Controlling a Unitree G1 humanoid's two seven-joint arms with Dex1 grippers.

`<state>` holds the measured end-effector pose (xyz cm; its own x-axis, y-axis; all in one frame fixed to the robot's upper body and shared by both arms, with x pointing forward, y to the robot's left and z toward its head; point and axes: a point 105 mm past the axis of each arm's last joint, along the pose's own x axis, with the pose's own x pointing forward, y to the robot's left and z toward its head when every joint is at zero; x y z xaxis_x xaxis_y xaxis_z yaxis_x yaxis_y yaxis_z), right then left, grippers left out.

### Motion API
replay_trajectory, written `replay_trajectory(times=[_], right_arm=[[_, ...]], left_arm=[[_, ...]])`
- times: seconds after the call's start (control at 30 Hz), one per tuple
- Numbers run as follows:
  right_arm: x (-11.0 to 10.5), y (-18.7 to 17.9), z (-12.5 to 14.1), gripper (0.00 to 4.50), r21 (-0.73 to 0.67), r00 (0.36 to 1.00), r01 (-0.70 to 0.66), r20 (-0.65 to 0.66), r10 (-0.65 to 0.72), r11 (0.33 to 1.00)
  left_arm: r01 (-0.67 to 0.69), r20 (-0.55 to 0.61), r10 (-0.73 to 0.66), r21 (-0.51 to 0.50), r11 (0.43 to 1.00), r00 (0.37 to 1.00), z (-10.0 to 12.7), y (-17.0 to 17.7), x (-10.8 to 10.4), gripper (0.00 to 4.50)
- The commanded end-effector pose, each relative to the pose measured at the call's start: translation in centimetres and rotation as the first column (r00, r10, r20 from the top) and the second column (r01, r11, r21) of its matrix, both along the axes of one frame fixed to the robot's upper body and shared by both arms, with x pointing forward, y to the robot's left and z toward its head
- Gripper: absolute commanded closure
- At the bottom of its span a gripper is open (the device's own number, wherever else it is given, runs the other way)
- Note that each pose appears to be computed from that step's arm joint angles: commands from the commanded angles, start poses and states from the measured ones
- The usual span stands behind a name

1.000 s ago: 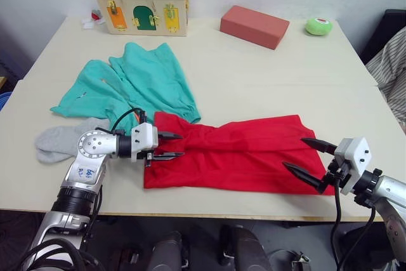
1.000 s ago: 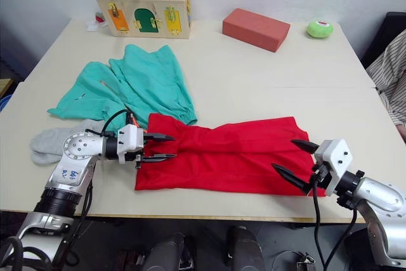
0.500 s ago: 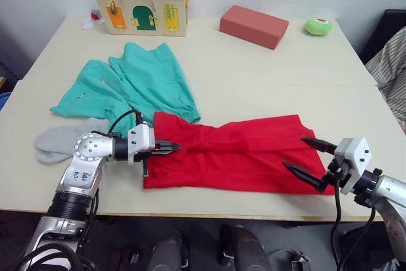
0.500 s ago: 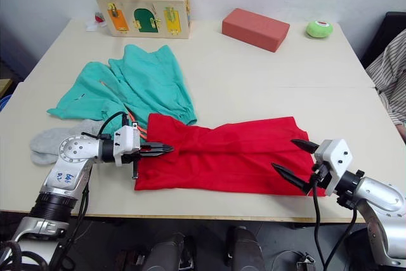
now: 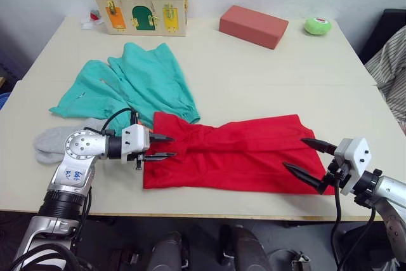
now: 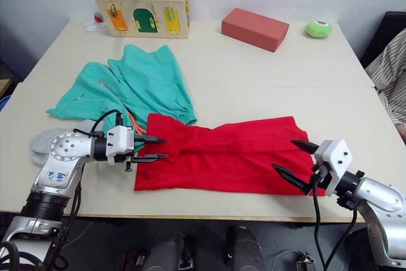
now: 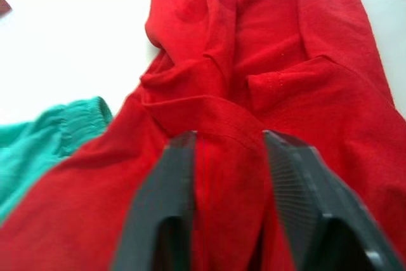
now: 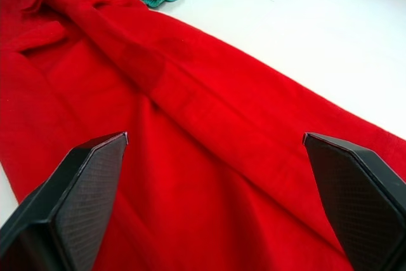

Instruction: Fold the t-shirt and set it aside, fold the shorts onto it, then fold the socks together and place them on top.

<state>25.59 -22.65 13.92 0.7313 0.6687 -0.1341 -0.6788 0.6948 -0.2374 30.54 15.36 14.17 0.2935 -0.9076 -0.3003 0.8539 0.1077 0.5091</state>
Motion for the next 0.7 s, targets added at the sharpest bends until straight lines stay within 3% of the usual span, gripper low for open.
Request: replay_trajectory(times=[0.03,0.6,0.7], right_arm=[[-0.1,0.4,1.4,0.0,-0.008,0.999,-0.017,0.052,0.017,1.0],[-0.1,0.3,1.6,0.0,-0.01,0.998,-0.012,0.056,0.013,1.0],[-0.1,0.4,1.7,0.0,-0.008,0.998,-0.01,0.057,0.01,1.0]], left_arm=[[0.034,0.069,-0.038,0.053,0.998,0.997,-0.5,-0.4,-0.6,1.7],[0.024,0.103,-0.033,0.08,0.996,0.994,-2.3,-1.8,-0.2,1.7],[0.009,0.096,-0.014,0.046,0.999,0.995,-1.9,-1.7,-0.1,2.25]])
